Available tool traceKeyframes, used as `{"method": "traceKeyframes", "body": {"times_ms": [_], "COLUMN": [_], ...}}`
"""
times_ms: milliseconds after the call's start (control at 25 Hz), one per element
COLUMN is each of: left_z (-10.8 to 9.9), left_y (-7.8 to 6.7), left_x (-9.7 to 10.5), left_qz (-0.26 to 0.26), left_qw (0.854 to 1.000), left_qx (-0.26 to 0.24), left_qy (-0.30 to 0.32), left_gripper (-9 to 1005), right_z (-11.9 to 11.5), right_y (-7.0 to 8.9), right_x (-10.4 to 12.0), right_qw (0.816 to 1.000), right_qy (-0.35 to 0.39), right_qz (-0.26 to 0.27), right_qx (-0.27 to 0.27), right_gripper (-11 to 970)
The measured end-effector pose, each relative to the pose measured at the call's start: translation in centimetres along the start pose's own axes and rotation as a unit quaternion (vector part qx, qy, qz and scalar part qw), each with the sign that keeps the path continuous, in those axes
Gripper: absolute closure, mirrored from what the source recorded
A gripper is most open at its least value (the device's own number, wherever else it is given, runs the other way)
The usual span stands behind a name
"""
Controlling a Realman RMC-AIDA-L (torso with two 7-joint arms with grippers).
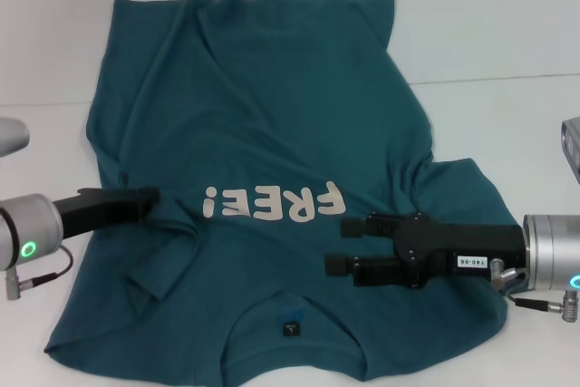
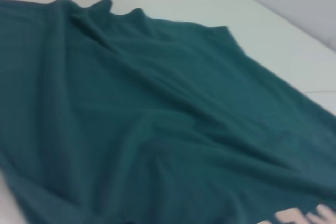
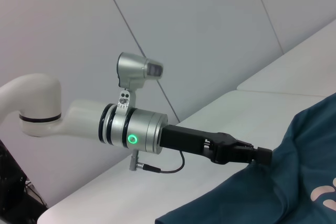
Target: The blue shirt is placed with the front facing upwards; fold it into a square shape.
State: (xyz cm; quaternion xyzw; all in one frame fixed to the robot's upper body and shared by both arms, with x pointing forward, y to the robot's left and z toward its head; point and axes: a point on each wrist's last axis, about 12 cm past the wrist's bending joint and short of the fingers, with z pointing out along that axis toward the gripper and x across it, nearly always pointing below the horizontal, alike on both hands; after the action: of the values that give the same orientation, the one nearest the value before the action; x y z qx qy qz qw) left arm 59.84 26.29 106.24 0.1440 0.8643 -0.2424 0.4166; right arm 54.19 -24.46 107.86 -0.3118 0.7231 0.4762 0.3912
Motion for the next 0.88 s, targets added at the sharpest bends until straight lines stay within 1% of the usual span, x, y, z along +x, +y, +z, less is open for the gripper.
{"method": "traceKeyframes", "body": {"times_ms": [160,280,400,600,760,840,880], "left_z": [0.4,0.5,0.3,-0.7,-1.5,-1.6,-1.6], "left_y": [-0.6,-0.7,-0.6,0.3,0.9,0.9,0.9], "left_x": [-0.6,-0.7,-0.6,-0.1,0.3,0.4,0.5], "left_qz": [0.003,0.004,-0.005,-0.025,-0.033,-0.033,-0.033], "left_qw": [1.0,1.0,1.0,1.0,0.999,0.999,0.999], "left_qx": [0.015,0.016,0.015,-0.001,-0.011,-0.012,-0.013], "left_qy": [-0.005,-0.005,-0.006,-0.013,-0.014,-0.012,-0.011], "left_gripper": [995,994,994,994,929,896,851], "right_z": [0.0,0.0,-0.1,-0.1,-0.1,-0.1,-0.1], "right_y": [0.0,0.0,0.0,0.0,0.0,0.0,0.0], "right_x": [-0.1,-0.1,0.0,0.0,0.0,-0.1,-0.1], "right_qw": [1.0,1.0,1.0,1.0,1.0,1.0,1.0], "right_qy": [0.0,0.0,-0.001,-0.002,-0.002,-0.002,-0.002], "right_qz": [-0.003,-0.002,-0.001,-0.001,-0.001,-0.002,-0.002], "right_qx": [0.001,0.0,0.001,0.001,0.002,0.001,0.001], "right_gripper": [76,76,76,76,76,76,76]}}
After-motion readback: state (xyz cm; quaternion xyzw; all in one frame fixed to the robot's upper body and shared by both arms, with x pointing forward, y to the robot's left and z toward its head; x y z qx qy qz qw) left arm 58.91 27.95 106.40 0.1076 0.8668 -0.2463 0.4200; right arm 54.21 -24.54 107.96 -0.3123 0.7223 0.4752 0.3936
